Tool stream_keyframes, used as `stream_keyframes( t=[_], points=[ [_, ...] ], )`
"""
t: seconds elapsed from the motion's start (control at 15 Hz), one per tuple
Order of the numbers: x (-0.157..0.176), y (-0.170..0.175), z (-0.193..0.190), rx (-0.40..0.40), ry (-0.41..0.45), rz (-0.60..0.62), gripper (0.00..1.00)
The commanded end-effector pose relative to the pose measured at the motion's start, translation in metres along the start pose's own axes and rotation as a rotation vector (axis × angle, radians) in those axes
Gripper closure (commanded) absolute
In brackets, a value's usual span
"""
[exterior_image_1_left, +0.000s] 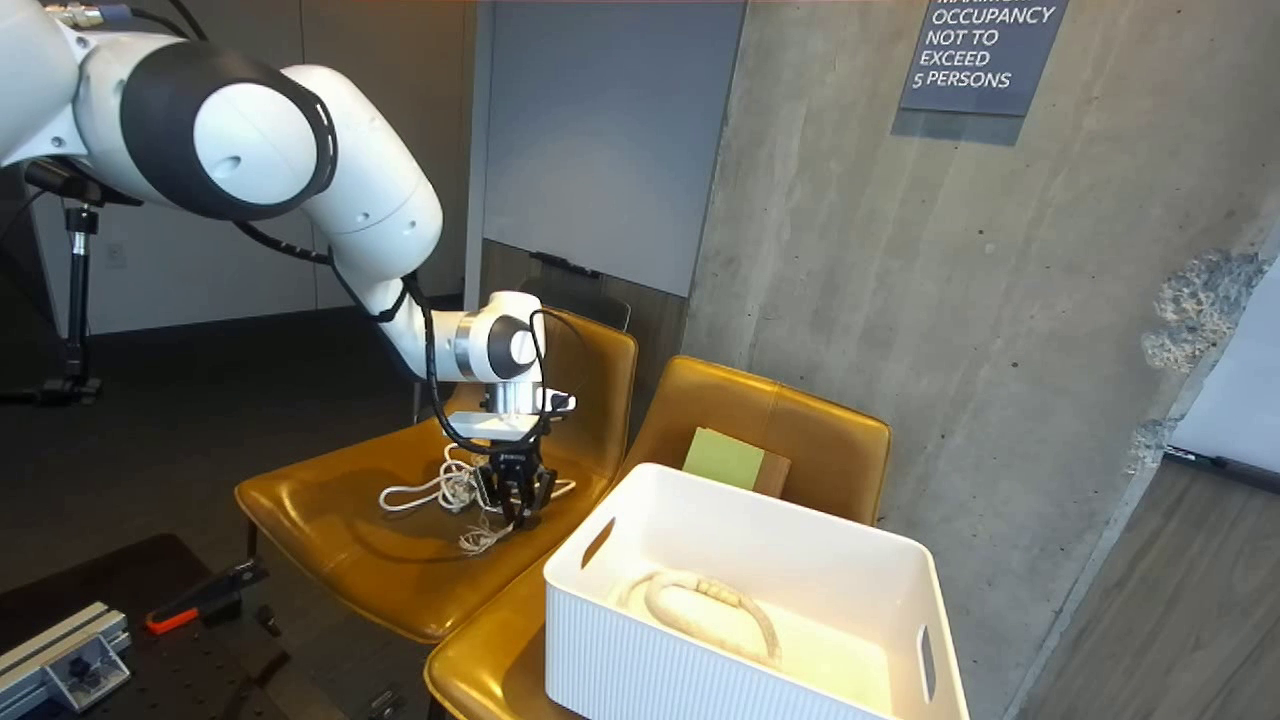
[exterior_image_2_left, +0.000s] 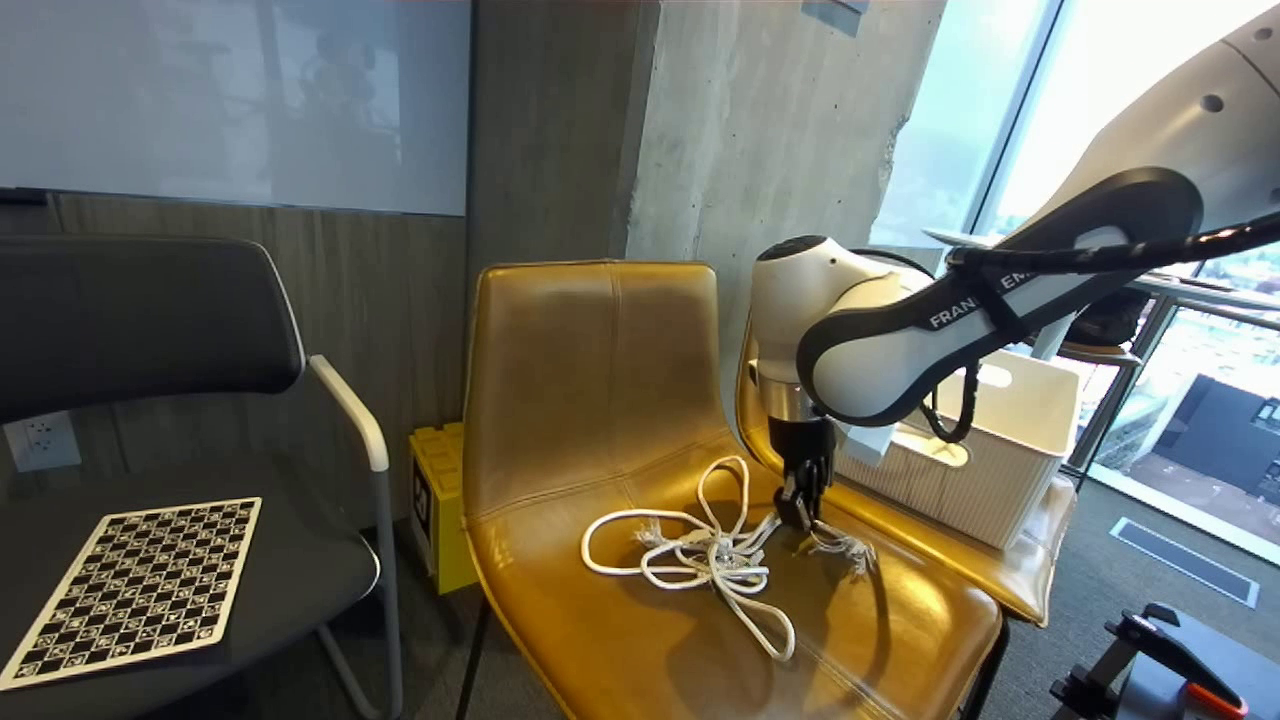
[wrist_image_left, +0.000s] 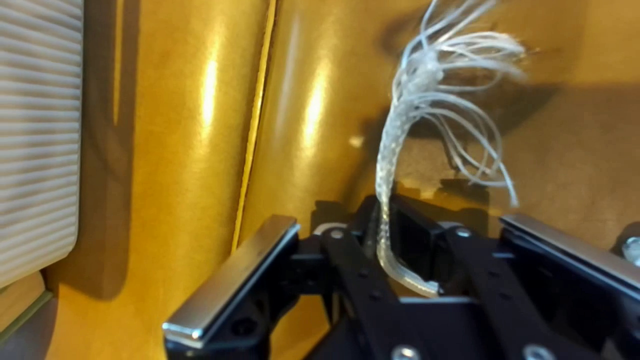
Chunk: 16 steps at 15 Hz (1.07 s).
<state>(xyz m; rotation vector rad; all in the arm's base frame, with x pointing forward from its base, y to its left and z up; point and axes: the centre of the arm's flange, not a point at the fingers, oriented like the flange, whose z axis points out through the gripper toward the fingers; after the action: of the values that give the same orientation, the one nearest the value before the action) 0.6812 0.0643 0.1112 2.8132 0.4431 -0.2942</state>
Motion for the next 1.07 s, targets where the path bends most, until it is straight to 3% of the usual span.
stream_keyframes(
  t=[0.0, 0.2, 0.53, 1.0],
  points=[
    [-0.012, -0.006, -0.035, -0.029, 0.023, 0.019, 0.97],
    [-0.029, -0.012, -0.100, -0.033, 0.112, 0.030, 0.97],
    [-0.050, -0.016, -0.227, -0.063, 0.356, 0.053, 0.97],
    [-0.111, 0.005, -0.417, -0.064, 0.581, 0.115, 0.97]
  ],
)
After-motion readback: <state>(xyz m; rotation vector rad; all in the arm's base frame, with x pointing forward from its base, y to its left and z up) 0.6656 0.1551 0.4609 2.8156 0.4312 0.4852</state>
